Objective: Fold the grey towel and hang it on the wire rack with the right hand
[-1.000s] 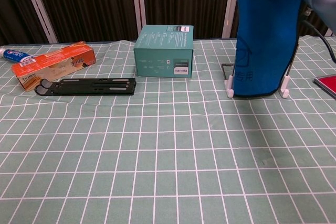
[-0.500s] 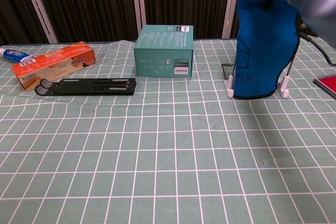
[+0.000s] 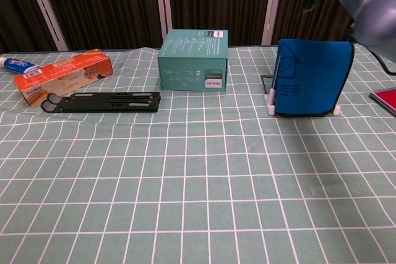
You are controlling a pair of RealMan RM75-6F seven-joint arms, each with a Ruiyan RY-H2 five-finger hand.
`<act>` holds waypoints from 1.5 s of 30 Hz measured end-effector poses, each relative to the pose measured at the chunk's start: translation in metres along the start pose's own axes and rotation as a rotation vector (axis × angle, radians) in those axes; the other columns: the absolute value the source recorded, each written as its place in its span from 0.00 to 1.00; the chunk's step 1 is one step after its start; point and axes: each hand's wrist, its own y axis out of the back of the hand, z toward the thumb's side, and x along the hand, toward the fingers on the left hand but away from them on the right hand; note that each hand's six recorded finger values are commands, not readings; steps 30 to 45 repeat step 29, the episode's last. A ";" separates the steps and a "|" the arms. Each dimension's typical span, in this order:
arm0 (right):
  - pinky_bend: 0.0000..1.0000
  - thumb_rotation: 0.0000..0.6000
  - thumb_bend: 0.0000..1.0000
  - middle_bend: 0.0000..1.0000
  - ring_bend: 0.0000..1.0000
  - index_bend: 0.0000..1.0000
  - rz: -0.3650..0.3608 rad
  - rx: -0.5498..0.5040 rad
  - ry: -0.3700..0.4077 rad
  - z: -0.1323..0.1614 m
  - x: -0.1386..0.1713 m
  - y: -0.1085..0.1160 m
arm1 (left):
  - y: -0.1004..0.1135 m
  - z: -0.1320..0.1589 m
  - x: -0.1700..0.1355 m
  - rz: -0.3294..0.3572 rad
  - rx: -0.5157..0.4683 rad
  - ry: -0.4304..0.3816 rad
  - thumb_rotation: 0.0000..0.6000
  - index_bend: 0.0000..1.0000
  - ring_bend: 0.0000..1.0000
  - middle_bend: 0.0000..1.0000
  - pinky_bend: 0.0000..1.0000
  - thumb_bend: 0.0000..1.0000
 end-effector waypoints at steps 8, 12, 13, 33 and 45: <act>0.00 1.00 0.00 0.03 0.00 0.06 -0.054 -0.101 0.055 -0.017 0.025 0.027 | 0.010 0.009 -0.008 0.026 -0.026 -0.050 1.00 0.00 0.00 0.00 0.00 0.00; 0.00 1.00 0.00 0.02 0.00 0.06 -0.086 -0.154 0.087 -0.040 0.049 0.045 | 0.013 0.013 -0.012 0.036 -0.033 -0.071 1.00 0.00 0.00 0.00 0.00 0.00; 0.00 1.00 0.00 0.02 0.00 0.06 -0.094 -0.163 0.091 -0.046 0.055 0.048 | 0.014 0.014 -0.013 0.039 -0.035 -0.077 1.00 0.00 0.00 0.00 0.00 0.00; 0.00 1.00 0.00 0.00 0.00 0.00 -0.008 -0.270 0.186 -0.179 0.223 0.024 | 0.029 0.038 -0.041 0.170 0.008 -0.201 1.00 0.00 0.00 0.00 0.00 0.00; 0.00 1.00 0.00 0.00 0.00 0.00 -0.008 -0.270 0.186 -0.179 0.223 0.024 | 0.029 0.038 -0.041 0.170 0.008 -0.201 1.00 0.00 0.00 0.00 0.00 0.00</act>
